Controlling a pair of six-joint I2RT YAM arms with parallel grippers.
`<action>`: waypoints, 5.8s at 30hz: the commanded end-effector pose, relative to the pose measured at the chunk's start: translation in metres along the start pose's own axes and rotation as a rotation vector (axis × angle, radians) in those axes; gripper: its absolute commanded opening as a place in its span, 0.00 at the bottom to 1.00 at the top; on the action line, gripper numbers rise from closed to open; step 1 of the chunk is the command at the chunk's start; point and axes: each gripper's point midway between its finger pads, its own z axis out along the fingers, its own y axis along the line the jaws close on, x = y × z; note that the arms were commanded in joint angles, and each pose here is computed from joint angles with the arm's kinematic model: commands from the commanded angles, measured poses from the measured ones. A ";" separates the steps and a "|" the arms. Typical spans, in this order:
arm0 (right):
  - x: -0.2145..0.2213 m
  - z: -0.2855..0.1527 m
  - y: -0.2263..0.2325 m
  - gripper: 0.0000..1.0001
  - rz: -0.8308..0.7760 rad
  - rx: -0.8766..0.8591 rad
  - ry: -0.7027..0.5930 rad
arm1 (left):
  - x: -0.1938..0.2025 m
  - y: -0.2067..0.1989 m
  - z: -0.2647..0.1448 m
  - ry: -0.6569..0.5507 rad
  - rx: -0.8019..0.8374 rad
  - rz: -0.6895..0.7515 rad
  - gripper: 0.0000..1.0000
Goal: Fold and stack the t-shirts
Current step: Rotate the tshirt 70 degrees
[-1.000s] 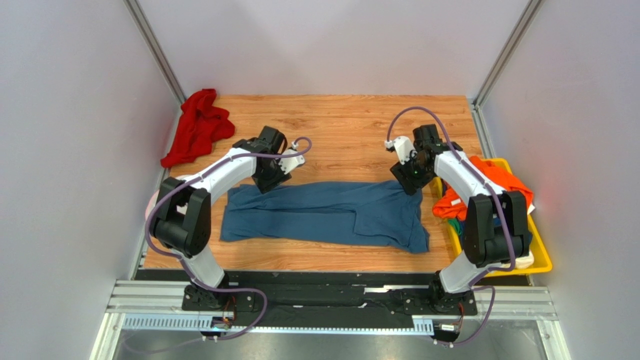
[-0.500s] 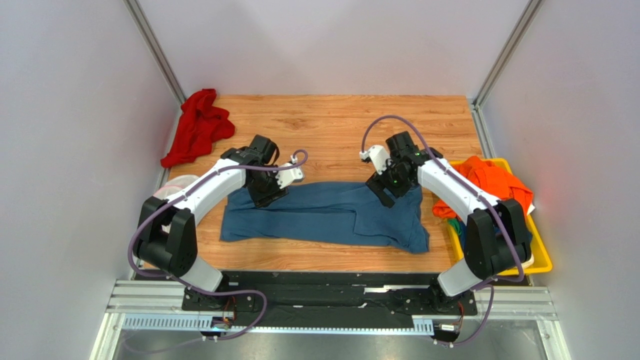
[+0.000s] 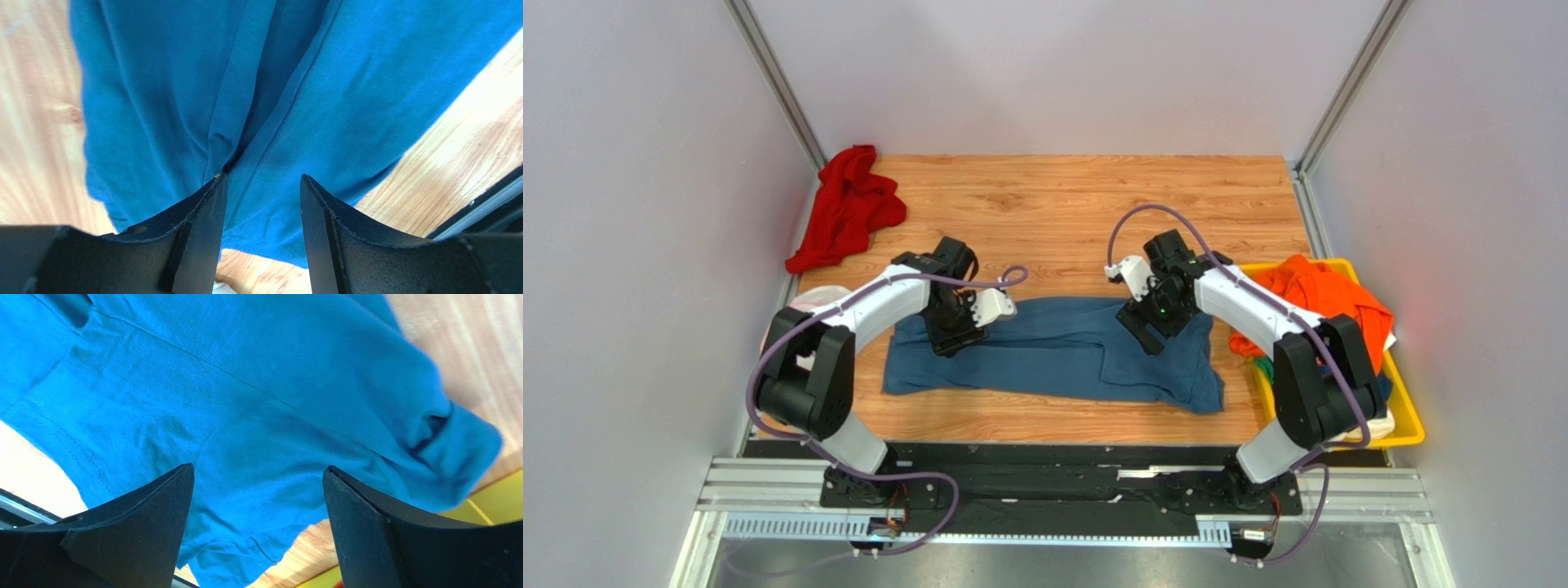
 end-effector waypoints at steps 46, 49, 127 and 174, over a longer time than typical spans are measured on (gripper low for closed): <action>-0.125 0.088 -0.192 0.82 0.008 0.330 -0.050 | -0.048 -0.018 0.031 0.045 0.167 0.042 0.56; -0.137 0.089 -0.200 0.82 0.009 0.344 -0.072 | -0.056 -0.015 0.035 0.058 0.156 0.048 0.56; -0.277 0.099 -0.202 0.85 -0.229 0.476 -0.376 | -0.194 -0.124 0.062 -0.017 0.274 0.308 0.58; -0.299 0.029 -0.229 0.88 -0.212 0.714 -0.474 | -0.243 -0.067 0.005 -0.187 -0.001 0.254 0.59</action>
